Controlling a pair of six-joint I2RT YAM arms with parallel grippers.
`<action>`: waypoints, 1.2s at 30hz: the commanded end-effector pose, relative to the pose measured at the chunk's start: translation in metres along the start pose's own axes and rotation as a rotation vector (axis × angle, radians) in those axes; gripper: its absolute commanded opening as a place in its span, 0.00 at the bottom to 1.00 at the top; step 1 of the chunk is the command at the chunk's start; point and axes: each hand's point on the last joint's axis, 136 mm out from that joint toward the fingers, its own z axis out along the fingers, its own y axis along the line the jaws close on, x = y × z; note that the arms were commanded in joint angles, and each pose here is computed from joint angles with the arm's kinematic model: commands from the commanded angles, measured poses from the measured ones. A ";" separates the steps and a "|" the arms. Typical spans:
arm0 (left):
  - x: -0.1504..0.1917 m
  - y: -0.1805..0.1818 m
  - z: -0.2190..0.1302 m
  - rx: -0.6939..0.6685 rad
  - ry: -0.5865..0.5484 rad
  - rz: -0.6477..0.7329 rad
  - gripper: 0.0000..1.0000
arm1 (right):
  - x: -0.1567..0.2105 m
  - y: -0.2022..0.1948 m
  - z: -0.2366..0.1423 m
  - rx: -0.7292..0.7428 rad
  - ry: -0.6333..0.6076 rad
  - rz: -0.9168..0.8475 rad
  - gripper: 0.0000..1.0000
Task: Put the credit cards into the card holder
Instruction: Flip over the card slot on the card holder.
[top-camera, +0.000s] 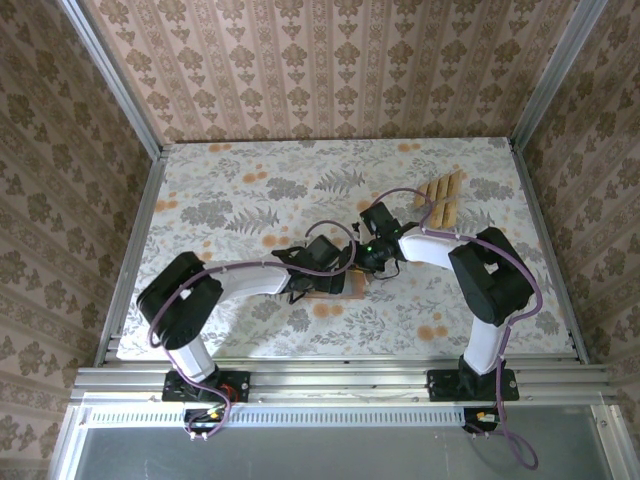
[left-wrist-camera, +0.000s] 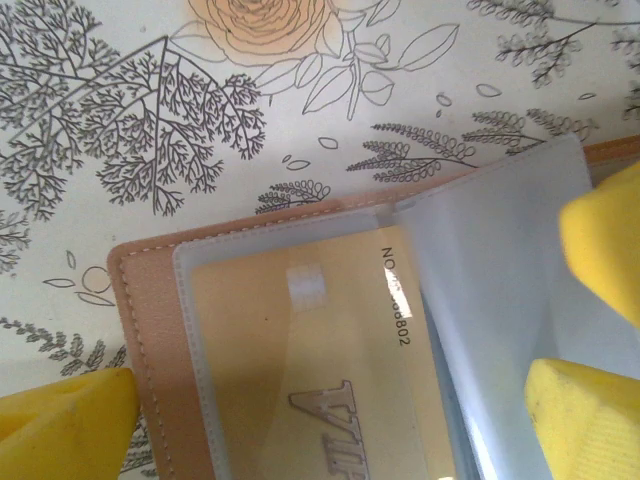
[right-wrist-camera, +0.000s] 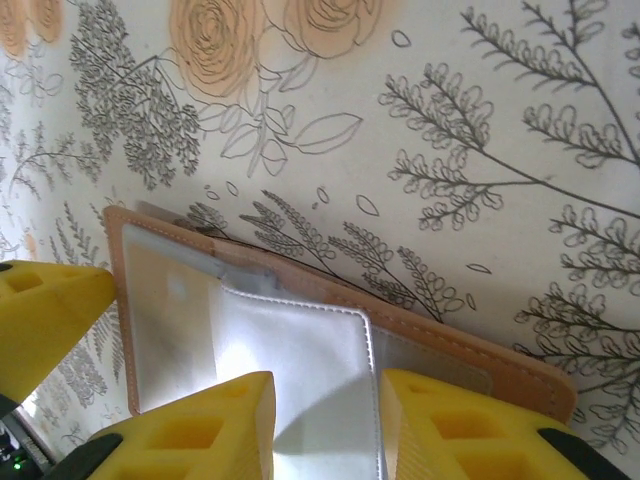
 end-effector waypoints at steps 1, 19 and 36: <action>-0.009 0.000 -0.014 0.012 -0.032 -0.009 1.00 | 0.013 0.003 0.005 -0.031 0.051 0.024 0.35; -0.002 0.023 -0.020 -0.008 -0.040 -0.038 1.00 | 0.011 0.014 0.001 -0.061 0.048 0.033 0.34; -0.026 0.041 -0.056 0.016 -0.142 -0.108 1.00 | 0.008 0.052 -0.013 -0.144 0.027 0.020 0.34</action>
